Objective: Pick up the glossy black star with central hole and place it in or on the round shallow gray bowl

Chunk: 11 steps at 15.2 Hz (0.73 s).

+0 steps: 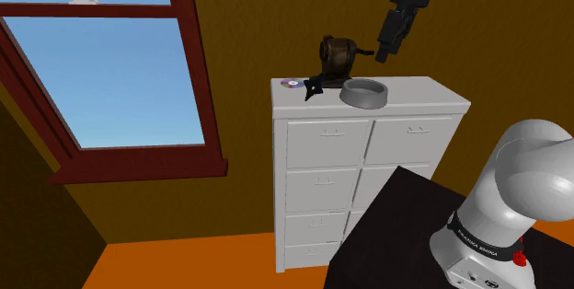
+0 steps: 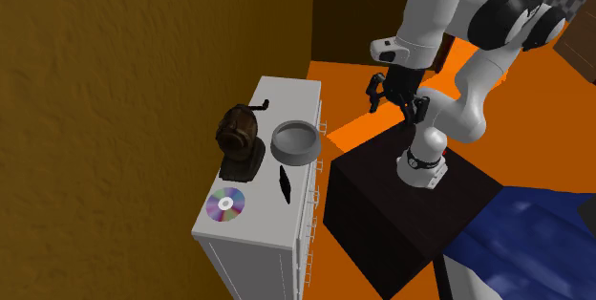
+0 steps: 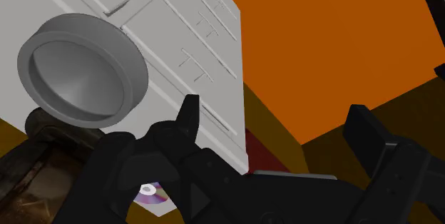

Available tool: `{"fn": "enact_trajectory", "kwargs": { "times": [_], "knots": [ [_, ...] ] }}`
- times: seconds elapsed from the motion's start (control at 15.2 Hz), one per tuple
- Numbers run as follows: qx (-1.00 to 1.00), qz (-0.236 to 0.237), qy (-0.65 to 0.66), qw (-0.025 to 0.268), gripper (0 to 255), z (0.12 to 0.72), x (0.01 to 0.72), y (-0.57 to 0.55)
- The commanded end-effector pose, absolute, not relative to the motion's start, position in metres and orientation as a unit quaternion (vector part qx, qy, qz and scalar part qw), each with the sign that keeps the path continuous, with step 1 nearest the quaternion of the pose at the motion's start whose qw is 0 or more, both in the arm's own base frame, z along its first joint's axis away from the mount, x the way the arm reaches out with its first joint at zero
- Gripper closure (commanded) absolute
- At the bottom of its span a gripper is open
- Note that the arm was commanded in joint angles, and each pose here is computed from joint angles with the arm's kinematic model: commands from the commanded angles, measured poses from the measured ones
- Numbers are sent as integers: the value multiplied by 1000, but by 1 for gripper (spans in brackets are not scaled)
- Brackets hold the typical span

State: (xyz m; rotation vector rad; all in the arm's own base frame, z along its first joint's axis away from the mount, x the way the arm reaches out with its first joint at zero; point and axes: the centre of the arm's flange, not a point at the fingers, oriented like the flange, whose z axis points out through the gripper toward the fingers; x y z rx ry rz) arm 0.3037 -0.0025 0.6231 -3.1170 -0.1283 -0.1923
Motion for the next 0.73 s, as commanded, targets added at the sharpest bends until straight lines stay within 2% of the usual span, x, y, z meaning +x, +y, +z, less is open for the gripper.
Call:
{"fn": "enact_trajectory", "kwargs": {
  "times": [0.0,0.66],
  "knots": [
    [-997,-62,-41,8,0,623,304,-2],
    [-958,-15,-286,-6,0,570,414,-69]
  ]
}}
